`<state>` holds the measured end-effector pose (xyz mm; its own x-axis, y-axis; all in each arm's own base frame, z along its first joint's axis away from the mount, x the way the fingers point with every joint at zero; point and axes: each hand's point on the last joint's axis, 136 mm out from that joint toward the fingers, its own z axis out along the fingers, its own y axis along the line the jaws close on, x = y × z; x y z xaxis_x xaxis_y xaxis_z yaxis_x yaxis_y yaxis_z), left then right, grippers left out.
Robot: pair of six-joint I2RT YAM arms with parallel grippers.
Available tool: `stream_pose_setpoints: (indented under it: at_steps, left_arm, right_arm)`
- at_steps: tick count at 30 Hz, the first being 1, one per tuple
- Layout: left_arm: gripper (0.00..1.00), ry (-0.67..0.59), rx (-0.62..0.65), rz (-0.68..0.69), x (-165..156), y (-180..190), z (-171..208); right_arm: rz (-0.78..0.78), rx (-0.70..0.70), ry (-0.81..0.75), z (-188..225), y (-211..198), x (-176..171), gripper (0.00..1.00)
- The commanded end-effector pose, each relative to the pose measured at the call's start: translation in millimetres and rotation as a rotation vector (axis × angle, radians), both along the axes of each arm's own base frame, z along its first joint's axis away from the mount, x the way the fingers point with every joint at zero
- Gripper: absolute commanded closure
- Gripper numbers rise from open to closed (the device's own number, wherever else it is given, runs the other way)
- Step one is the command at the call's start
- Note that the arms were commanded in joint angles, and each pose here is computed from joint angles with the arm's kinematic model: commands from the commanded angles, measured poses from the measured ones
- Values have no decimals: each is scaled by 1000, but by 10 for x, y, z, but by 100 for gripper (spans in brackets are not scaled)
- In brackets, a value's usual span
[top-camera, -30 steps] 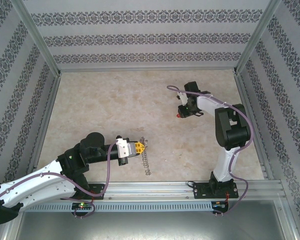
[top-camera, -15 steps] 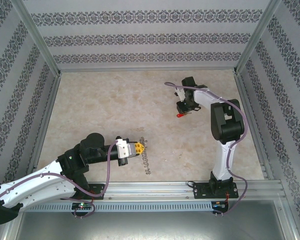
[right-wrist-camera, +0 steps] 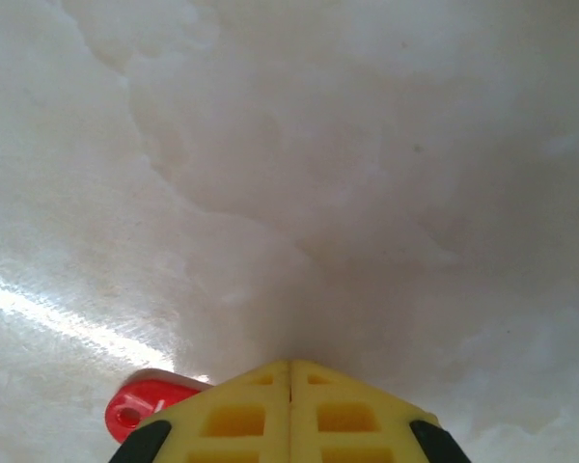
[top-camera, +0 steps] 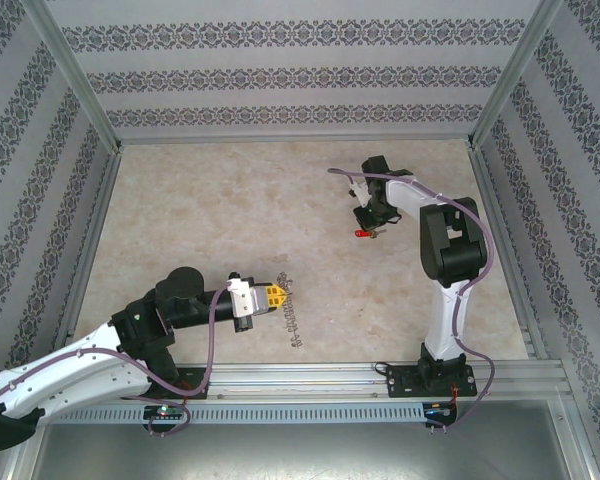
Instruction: Put the keys on the keyring
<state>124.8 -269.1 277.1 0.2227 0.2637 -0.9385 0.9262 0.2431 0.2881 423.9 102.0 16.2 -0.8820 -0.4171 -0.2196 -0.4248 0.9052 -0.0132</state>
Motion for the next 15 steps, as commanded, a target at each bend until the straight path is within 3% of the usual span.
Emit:
stream_pose_setpoints:
  at_steps: [1,5,10,15]
  left_arm:
    - [100,-48,-65,-9,-25,1,178]
    - [100,-43,-60,-9,-22,-3,169]
    - [100,-43,-63,-13,-28,-10,171]
    - [100,-42,-72,-19,-50,-3,196]
  right_arm:
    - [36,3,18,65,130,-156,97]
    - [40,34,-18,217,210,-250,94]
    - [-37,84,-66,349,41,-308,71]
    - [-82,117,-53,313,-67,-242,67]
